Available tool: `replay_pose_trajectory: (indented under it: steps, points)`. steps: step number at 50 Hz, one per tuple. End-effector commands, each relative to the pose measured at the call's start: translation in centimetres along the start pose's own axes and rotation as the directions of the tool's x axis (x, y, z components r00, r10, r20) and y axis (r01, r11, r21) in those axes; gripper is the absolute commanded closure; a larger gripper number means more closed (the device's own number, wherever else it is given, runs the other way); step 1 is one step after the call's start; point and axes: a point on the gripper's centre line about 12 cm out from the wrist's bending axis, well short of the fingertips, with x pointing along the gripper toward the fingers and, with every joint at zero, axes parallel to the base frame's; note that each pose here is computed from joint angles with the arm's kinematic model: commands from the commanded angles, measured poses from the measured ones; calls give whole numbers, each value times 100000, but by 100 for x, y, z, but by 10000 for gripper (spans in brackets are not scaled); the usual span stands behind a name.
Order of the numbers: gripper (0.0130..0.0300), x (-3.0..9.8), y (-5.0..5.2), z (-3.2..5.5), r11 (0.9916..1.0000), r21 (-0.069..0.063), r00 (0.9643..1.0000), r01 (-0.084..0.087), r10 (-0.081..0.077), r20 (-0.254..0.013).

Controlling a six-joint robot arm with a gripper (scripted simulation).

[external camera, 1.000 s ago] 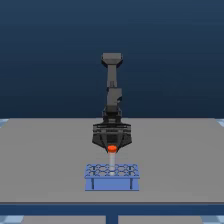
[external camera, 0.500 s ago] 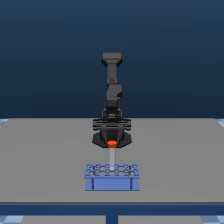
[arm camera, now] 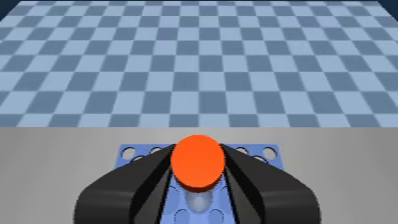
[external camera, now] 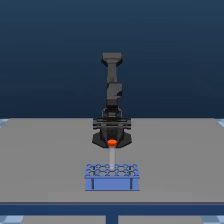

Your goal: Pick up the centrifuge tube on the rack

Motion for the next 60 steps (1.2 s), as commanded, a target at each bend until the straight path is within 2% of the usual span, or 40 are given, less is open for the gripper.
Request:
replay_pose_trajectory:
  steps: [1,60]
  points:
    - [300,-4,0,6,100000,49,100000,30,-30,-164]
    - [300,-40,1,68,100000,48,100000,-73,73,-156]
